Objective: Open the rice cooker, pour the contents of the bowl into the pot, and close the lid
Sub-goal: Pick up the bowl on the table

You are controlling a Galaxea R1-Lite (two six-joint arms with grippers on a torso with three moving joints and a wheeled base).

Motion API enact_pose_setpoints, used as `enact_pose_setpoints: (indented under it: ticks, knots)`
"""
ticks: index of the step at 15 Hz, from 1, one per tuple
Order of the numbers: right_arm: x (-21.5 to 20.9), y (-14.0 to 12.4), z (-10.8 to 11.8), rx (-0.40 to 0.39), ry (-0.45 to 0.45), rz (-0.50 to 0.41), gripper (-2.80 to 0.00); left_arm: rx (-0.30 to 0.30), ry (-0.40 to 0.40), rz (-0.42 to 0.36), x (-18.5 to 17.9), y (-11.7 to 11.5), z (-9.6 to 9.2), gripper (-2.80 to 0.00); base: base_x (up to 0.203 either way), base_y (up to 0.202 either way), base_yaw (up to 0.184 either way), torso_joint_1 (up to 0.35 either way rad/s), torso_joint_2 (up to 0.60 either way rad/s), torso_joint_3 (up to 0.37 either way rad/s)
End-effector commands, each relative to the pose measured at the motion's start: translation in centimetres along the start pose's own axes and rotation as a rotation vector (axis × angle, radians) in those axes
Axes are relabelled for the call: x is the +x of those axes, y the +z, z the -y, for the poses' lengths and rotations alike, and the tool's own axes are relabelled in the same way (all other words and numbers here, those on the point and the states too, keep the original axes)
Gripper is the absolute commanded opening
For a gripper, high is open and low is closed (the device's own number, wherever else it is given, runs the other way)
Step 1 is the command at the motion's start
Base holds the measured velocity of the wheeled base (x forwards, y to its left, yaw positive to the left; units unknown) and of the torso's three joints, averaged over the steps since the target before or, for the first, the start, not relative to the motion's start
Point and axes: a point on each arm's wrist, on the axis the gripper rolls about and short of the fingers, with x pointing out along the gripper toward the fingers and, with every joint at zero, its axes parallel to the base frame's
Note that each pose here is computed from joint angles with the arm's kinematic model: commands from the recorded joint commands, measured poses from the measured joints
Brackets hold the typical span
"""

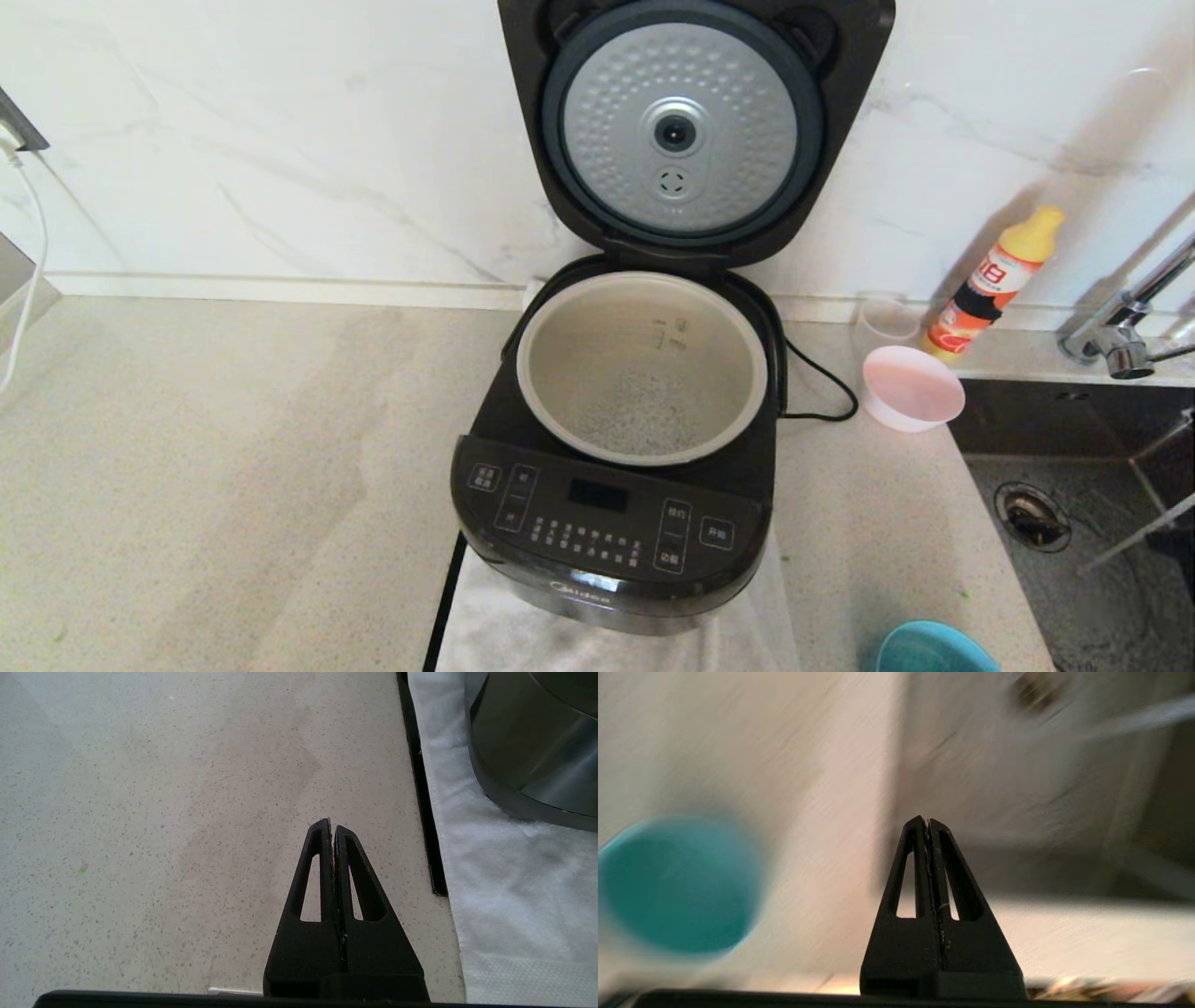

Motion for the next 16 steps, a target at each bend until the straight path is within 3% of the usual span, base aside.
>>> enact_pose_setpoints:
  ticks: [1,3,6,16]
  knots:
    - [-0.9,-2.1,-1.2,0.054,0.085,-0.032,-2.80,0.000,0.000,-0.001,0.0,0.0,0.0,-2.80,0.000,0.000,0.000,0.000,0.00,0.000]
    - [-0.5,-3.5,-1.9,0.091,0.171,-0.074,-2.80,0.000,0.000,-0.003,0.0,0.0,0.0,-2.80,0.000,0.000,0.000,0.000,0.00,0.000]
    - [-0.7,-4.1,-2.7,0.177,0.214,-0.095,-2.80,0.000,0.000,-0.002,0.0,0.0,0.0,-2.80,0.000,0.000,0.000,0.000,0.00,0.000]
    - [0.7,-9.0,-5.0,0.123,0.309,-0.325,-2.80,0.000,0.000,-0.003,0.0,0.0,0.0,-2.80,0.000,0.000,0.000,0.000,0.00,0.000]
